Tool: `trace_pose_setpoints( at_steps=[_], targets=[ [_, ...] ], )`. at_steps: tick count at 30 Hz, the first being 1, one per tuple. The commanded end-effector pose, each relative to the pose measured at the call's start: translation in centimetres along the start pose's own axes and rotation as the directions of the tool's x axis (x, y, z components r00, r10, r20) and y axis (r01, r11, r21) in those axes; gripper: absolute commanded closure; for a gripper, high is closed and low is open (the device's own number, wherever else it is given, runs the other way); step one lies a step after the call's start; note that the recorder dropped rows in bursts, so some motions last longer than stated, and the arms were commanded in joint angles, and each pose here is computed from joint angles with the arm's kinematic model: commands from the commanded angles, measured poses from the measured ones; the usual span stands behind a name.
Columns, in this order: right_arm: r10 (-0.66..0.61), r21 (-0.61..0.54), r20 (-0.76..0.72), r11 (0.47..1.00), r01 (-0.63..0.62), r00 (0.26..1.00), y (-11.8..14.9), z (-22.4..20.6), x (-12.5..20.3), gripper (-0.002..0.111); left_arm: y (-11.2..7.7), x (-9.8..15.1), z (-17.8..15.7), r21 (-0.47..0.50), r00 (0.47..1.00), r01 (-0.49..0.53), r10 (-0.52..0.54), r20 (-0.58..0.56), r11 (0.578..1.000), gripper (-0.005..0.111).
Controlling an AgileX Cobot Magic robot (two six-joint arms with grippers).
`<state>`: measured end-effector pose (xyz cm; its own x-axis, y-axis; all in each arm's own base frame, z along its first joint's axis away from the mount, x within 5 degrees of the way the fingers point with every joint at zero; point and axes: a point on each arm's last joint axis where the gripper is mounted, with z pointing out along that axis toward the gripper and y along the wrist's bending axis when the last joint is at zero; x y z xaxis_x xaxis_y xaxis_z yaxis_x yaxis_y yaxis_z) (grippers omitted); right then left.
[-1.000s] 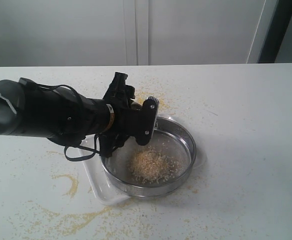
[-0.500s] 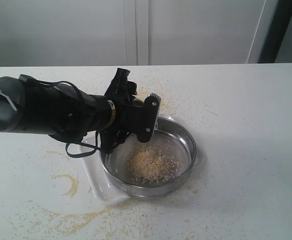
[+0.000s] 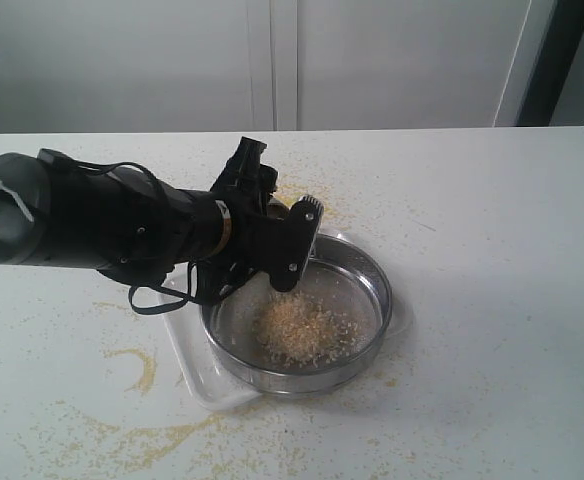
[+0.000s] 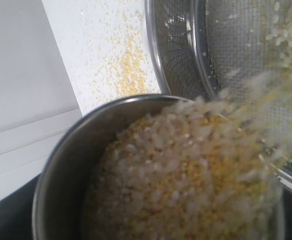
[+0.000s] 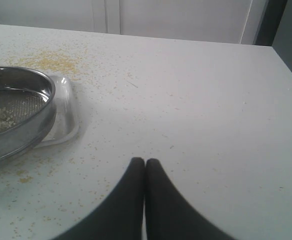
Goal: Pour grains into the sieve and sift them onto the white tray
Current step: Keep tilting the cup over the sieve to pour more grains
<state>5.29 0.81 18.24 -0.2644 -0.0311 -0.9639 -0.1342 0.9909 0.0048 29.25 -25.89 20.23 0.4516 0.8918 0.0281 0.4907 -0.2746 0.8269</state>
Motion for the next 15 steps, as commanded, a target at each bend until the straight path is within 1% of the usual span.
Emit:
trace_pose_setpoints(
  at_steps=[1, 7, 15],
  targets=[
    [0.002, 0.007, 0.007, 1.0, -0.002, 1.0, -0.03, 0.01, 0.07, 0.108, 0.6, 0.07, -0.35, -0.025, 1.0, -0.011, 0.011, -0.011, 1.0, 0.107],
    [0.002, 0.007, 0.007, 1.0, -0.002, 1.0, -0.03, 0.01, 0.07, 0.108, 0.6, 0.07, -0.35, -0.024, 0.998, -0.055, 0.055, -0.012, 0.998, 0.107],
    [0.002, 0.007, 0.007, 1.0, -0.002, 1.0, -0.03, 0.01, 0.07, 0.108, 0.59, 0.05, -0.35, -0.024, 0.998, -0.055, 0.055, -0.01, 0.998, 0.107]
  ],
)
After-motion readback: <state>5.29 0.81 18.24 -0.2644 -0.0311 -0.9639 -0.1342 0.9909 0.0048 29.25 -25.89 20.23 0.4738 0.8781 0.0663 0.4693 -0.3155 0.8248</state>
